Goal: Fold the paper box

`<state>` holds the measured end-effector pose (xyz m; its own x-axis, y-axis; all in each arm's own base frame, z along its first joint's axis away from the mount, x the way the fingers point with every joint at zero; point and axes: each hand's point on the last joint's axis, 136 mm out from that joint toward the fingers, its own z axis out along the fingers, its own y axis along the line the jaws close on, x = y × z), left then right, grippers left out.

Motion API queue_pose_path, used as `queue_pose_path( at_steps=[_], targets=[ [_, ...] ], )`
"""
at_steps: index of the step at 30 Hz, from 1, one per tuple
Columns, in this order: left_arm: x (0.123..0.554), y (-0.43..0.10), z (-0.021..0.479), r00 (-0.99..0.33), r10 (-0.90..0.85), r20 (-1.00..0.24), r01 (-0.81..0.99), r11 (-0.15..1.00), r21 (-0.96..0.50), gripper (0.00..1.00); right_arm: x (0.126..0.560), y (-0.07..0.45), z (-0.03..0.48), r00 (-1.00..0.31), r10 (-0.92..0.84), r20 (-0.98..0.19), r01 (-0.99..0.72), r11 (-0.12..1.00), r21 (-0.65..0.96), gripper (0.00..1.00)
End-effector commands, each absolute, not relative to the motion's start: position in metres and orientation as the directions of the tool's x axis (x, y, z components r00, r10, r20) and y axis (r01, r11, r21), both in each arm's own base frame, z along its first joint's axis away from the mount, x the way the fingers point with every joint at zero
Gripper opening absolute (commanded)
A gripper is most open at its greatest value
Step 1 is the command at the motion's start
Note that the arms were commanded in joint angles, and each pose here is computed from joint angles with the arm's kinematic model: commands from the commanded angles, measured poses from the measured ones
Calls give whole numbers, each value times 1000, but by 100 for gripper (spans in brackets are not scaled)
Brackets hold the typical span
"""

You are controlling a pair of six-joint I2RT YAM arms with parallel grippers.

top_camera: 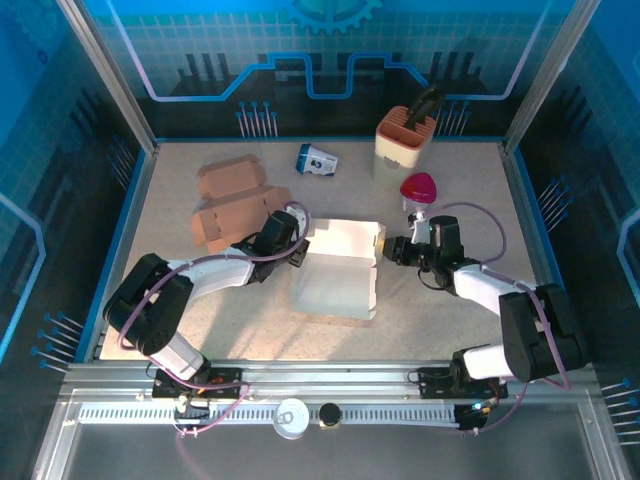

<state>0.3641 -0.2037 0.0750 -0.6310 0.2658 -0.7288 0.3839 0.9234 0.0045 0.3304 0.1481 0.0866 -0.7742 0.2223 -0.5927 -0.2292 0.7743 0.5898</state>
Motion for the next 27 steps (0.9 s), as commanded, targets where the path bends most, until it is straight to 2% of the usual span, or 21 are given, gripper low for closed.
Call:
queue_pose_path(
  at_steps=[1, 13, 24, 27],
  targets=[
    [369, -209, 79, -603, 286, -745, 404, 915, 25, 0, 337, 154, 96, -744, 179, -644, -287, 785, 549, 32],
    [370, -211, 81, -592, 292, -752, 412, 911, 29, 0, 339, 170, 100, -724, 74, -686, -356, 811, 464, 36],
    [371, -209, 81, -594, 293, -749, 398, 916, 43, 0, 343, 173, 106, -713, 83, -696, -361, 807, 466, 35],
    [371, -208, 80, -593, 284, -753, 391, 920, 40, 0, 339, 165, 123, -700, 163, -696, -314, 805, 504, 42]
  ],
)
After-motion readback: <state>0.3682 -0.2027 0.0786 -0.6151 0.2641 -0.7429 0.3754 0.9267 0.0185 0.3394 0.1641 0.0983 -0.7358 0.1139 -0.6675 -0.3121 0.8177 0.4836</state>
